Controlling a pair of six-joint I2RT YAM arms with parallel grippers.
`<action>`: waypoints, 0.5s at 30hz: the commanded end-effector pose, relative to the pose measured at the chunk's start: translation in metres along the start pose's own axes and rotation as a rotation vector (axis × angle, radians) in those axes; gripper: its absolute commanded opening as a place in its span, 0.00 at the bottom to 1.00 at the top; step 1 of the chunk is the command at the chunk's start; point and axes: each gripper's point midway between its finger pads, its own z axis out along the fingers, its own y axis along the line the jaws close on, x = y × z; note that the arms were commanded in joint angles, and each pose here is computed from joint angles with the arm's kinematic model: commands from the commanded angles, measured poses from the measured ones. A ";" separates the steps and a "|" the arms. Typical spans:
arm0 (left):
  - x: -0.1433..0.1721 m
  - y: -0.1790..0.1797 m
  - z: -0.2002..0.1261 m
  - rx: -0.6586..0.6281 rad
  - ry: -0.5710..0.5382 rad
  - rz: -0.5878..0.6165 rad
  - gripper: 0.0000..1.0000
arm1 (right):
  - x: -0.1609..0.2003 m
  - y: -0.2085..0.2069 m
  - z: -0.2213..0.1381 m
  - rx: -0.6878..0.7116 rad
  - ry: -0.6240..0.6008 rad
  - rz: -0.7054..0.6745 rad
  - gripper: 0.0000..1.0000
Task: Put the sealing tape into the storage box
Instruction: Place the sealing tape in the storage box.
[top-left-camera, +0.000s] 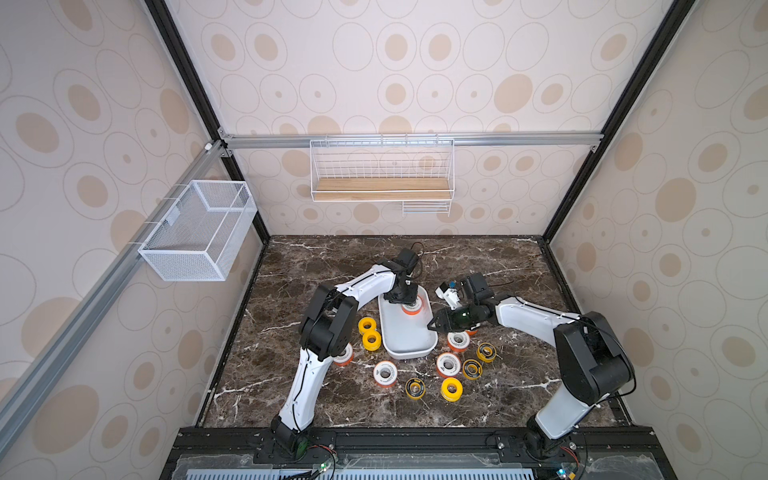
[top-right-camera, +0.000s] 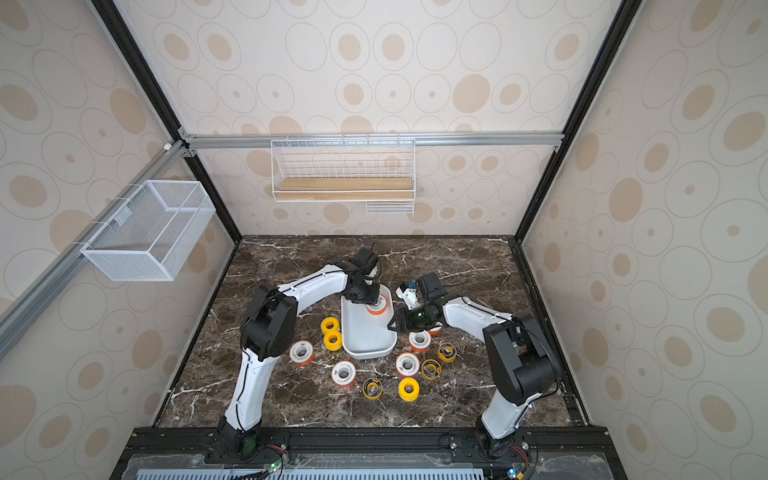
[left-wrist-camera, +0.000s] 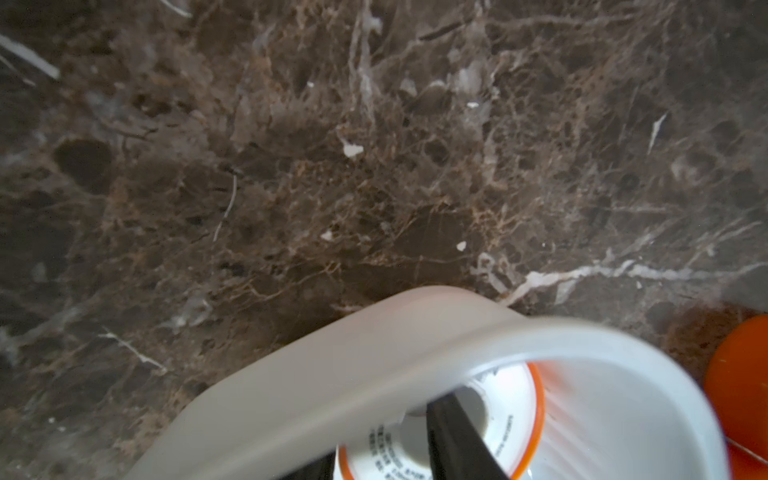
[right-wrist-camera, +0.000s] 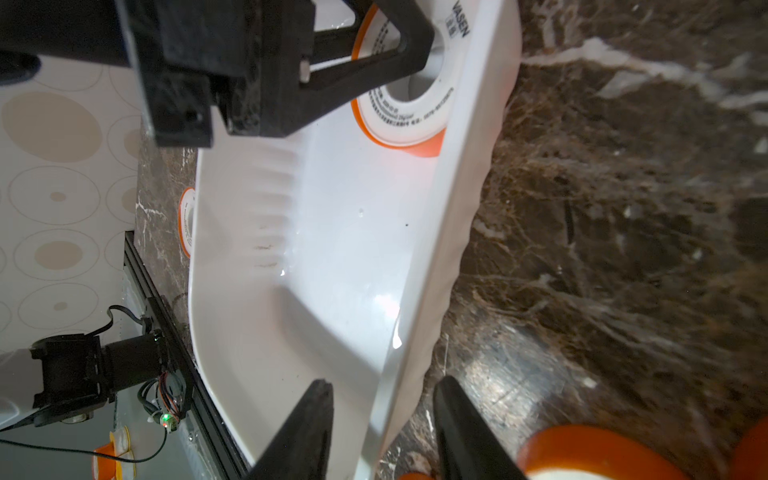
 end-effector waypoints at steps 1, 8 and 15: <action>-0.005 -0.003 -0.002 -0.017 0.005 0.034 0.43 | -0.001 -0.001 -0.014 0.041 -0.024 -0.018 0.47; -0.014 -0.011 -0.030 0.014 -0.041 0.045 0.56 | -0.005 -0.014 -0.044 0.161 -0.090 -0.055 0.50; -0.021 -0.010 -0.103 0.018 -0.171 0.071 0.65 | -0.001 -0.045 -0.068 0.368 -0.092 -0.090 0.51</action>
